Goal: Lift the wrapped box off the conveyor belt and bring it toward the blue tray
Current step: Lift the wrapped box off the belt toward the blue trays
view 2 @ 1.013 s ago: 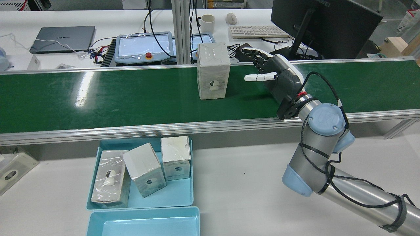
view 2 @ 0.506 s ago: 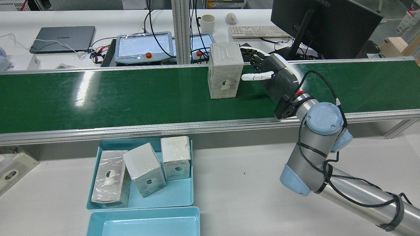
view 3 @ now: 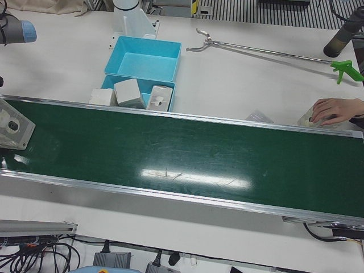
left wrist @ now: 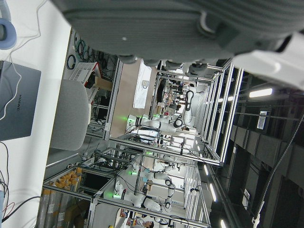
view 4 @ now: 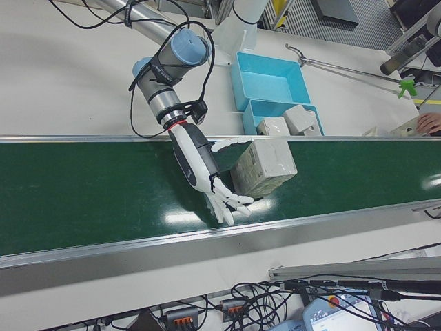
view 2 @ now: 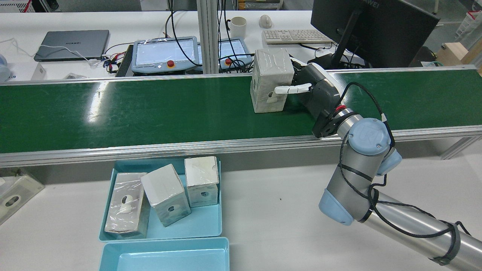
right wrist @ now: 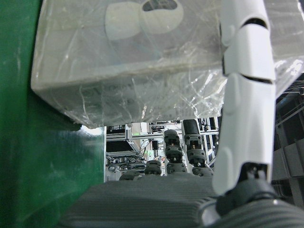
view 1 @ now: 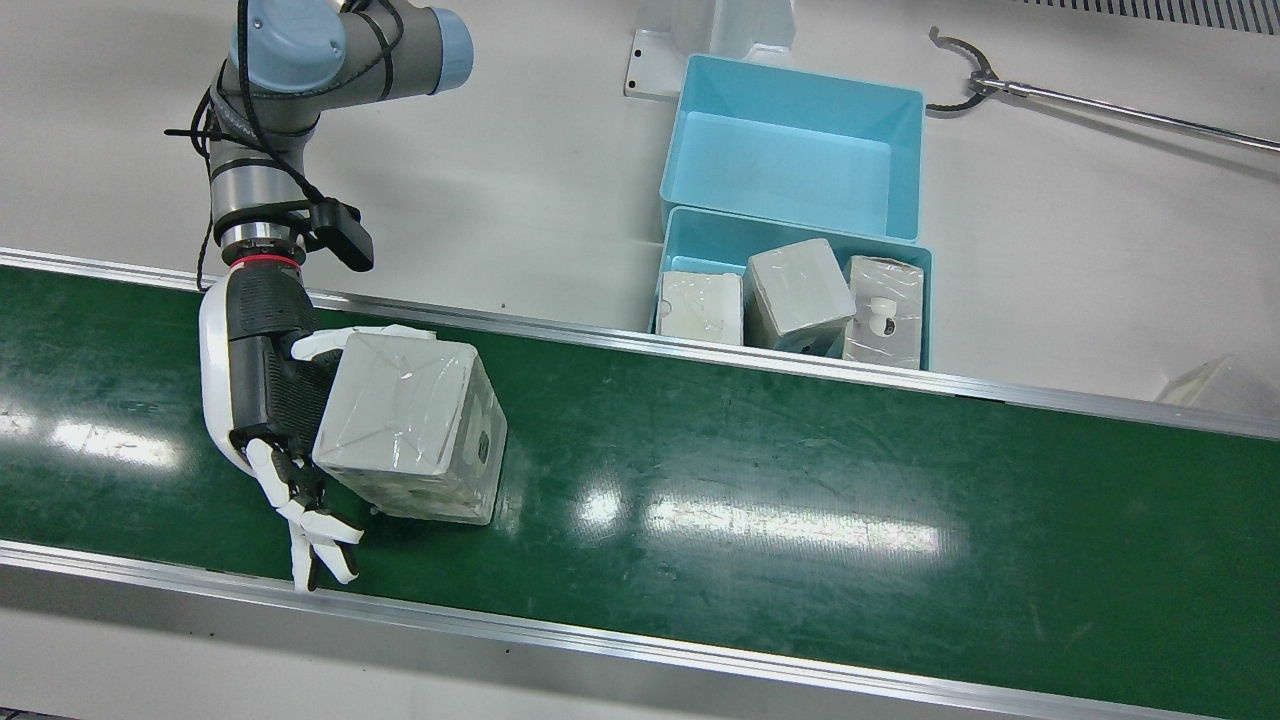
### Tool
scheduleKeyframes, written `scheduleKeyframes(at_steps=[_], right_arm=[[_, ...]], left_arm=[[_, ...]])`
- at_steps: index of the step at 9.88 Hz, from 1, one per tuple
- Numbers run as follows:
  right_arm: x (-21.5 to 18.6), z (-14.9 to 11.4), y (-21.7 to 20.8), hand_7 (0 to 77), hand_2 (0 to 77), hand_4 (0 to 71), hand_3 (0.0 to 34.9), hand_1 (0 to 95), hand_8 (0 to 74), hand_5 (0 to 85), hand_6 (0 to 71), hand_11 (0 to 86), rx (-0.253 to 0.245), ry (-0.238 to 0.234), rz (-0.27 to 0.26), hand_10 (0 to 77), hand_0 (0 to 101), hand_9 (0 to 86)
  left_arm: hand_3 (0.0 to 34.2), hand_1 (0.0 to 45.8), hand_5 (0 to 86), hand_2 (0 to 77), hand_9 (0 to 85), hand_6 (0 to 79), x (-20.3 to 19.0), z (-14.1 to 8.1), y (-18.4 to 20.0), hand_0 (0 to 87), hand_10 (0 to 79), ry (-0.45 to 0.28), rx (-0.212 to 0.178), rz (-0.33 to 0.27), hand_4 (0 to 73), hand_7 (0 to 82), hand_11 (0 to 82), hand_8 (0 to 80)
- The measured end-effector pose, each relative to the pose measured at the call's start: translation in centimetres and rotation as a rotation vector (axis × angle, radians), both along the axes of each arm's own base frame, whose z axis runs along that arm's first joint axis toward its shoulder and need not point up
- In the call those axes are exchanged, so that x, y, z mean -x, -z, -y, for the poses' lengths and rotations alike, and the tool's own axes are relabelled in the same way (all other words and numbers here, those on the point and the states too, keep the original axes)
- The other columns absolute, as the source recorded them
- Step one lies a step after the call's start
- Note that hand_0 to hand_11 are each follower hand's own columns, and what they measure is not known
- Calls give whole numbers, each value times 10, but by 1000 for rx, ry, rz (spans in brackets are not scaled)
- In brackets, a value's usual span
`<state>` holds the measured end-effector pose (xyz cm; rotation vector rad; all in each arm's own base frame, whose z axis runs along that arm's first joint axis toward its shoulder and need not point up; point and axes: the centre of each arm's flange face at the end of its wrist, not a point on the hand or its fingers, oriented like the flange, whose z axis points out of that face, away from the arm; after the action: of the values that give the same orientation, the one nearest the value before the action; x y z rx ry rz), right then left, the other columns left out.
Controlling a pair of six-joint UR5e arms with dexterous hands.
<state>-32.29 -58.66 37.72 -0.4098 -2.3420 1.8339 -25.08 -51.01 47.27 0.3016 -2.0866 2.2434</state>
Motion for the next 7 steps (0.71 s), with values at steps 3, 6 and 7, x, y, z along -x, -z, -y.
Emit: scheduleKeyframes(at_steps=[3,6,7], right_arm=[[7,4,1,55,142,120,0,164,16,235,71,11,4,4,-7,0,486,38],[17,11,13,273,262,147,0,202,213,458,240,44,-5,23,-3,98,541,235],[15,14,21,311,300,169,0,153,344,496,316,142,-16,31,3,153,573,360]], left_arm=[[0,0,11,11,0,5,0,0,0,0,5,0,0,0,0,0,5,5],[0,0,11,11,5,5,0,0,0,0,5,0,0,0,0,5,5,5],[0,0,11,11,0,5,0,0,0,0,5,0,0,0,0,5,5,5]])
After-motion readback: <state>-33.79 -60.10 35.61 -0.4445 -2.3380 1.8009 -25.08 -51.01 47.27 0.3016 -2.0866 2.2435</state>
